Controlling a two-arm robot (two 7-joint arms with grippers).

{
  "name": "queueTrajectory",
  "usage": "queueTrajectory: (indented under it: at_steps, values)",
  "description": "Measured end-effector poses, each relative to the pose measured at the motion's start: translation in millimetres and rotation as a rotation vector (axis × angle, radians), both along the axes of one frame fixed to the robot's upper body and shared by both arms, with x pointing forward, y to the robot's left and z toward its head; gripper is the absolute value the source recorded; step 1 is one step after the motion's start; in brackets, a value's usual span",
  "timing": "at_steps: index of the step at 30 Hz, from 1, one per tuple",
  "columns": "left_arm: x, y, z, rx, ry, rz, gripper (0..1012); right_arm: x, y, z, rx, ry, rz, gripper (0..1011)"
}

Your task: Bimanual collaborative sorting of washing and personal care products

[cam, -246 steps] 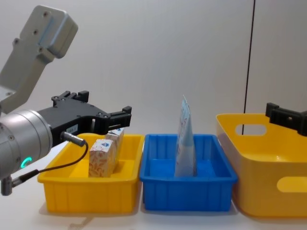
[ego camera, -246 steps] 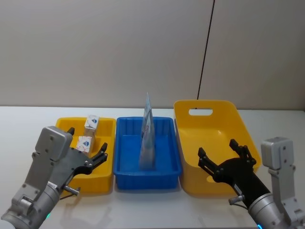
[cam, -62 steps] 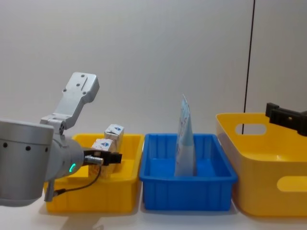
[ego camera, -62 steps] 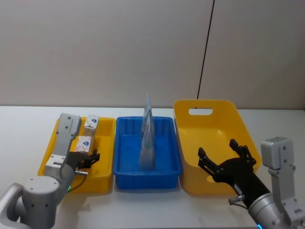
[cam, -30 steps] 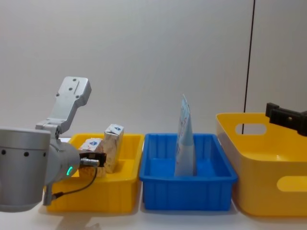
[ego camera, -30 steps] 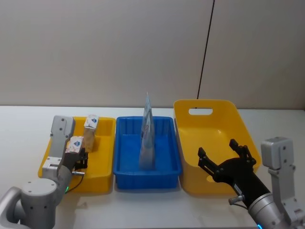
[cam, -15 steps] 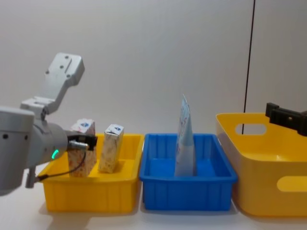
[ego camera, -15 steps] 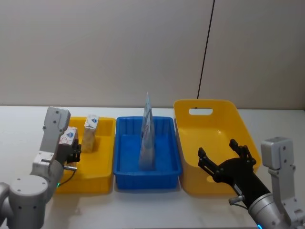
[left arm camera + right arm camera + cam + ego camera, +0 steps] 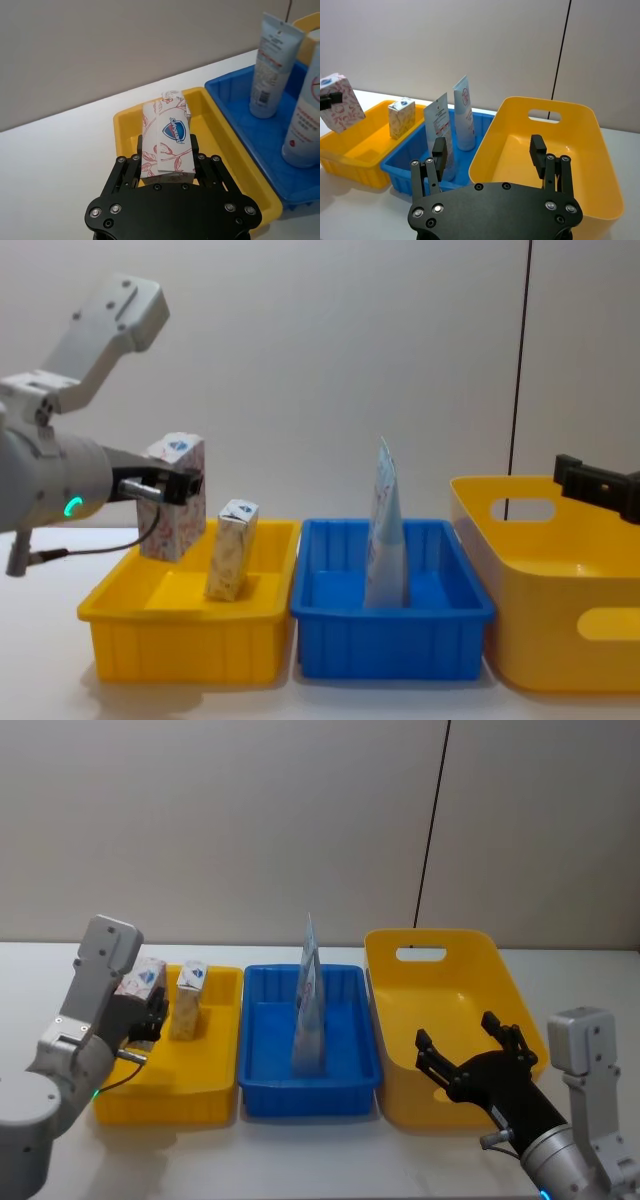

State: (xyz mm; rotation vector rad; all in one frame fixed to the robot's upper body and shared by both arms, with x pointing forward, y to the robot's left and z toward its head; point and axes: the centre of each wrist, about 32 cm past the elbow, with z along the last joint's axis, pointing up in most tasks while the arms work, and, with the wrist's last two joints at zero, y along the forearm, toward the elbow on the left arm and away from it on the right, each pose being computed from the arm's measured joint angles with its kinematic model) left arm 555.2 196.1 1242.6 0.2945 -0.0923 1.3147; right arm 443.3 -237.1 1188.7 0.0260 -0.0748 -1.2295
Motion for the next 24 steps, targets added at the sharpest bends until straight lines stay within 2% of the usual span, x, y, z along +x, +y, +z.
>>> queueTrajectory:
  at_steps: [8,12,18,24]
  values:
    - [-9.8,12.3,14.7,0.018,-0.019,-0.104,400,0.0,0.0,0.0,0.000,0.000,0.000,1000]
    - [-14.5,19.2,21.7,0.024,-0.022,-0.171,400,0.0,0.0,0.0,0.000,0.000,0.000,1000]
    - [-19.9,27.8,29.0,0.034,-0.029,-0.253,400,0.0,0.0,0.0,0.000,0.000,0.000,1000]
    - [-25.6,38.4,36.0,0.045,-0.036,-0.364,400,0.0,0.0,0.0,0.000,0.000,0.000,1000]
